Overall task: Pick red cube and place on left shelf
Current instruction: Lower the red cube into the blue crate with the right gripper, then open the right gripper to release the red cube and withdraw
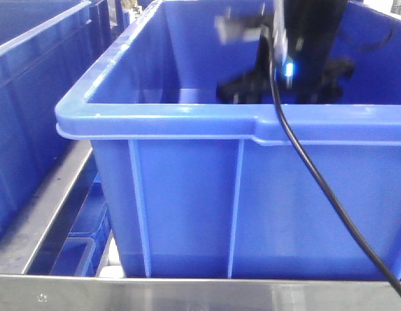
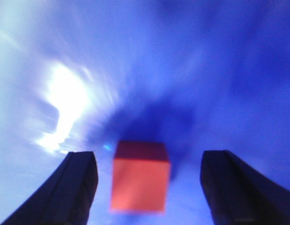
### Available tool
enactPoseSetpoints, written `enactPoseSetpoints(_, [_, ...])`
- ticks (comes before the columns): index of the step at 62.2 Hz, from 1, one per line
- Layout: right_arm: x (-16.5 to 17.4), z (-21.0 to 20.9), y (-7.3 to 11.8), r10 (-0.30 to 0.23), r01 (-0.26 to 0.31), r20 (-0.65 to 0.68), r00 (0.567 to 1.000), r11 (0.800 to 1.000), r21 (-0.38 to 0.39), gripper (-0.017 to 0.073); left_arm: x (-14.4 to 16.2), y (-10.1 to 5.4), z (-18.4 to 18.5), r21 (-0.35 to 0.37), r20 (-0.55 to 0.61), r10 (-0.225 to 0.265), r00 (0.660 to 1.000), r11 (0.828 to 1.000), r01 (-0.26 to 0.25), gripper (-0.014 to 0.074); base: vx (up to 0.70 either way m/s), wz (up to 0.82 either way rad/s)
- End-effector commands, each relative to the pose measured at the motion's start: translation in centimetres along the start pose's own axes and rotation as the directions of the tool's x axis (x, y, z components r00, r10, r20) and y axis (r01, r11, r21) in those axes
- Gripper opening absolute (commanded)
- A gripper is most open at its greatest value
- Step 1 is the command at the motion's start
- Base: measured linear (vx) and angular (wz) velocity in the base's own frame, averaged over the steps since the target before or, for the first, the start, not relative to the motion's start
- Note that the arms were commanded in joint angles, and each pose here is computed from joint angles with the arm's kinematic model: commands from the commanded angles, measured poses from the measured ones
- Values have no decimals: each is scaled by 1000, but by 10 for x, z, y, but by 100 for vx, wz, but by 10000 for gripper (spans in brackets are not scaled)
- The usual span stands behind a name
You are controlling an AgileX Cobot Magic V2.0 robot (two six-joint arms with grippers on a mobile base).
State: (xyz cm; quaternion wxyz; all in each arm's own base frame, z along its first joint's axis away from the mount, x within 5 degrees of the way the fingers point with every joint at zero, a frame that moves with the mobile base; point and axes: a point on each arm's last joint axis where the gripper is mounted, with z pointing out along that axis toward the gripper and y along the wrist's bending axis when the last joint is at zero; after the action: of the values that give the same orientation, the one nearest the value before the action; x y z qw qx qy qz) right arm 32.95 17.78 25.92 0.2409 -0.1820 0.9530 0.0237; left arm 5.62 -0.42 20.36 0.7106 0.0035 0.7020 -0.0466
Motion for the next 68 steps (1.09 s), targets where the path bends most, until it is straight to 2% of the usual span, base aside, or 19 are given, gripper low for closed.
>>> enactPoseSetpoints(1, [-14, -55, -6, -5, 7, 210, 978, 1000, -11, 571, 0, 1, -1, -3, 70, -12, 998, 1000, 12, 101, 0, 0])
enactPoseSetpoints(6, [-7, -73, -10, -13, 17, 274, 962, 1000, -10, 524, 0, 1, -1, -3, 70, -12, 998, 1000, 12, 101, -3, 20])
enactPoseSetpoints(9, [2, -77, -11, -25, 28, 297, 955, 1000, -5, 462, 0, 1, -1, -3, 70, -12, 998, 1000, 12, 101, 0, 1])
enactPoseSetpoints(15, [23, -85, -14, -42, 47, 343, 938, 999, -4, 300, 0, 1, -1, -3, 70, -12, 998, 1000, 12, 101, 0, 0])
enactPoseSetpoints(25, [64, -102, -18, -40, 65, 471, 881, 997, -37, 41, 0, 1, -1, -3, 70, -12, 998, 1000, 12, 101, 0, 0])
enactPoseSetpoints(34, [103, -121, -23, -43, 84, 573, 819, 995, -46, 56, 0, 1, -1, -3, 70, -12, 998, 1000, 12, 101, 0, 0])
enactPoseSetpoints(47, [160, -144, -32, -92, 124, 680, 728, 992, 1, 57, 0, 1, -1, -3, 70, -12, 998, 1000, 12, 101, 0, 0])
enactPoseSetpoints(68, [230, -176, -46, -60, 84, 809, 585, 996, 13, 57, 0, 1, -1, -3, 70, -12, 998, 1000, 12, 101, 0, 0])
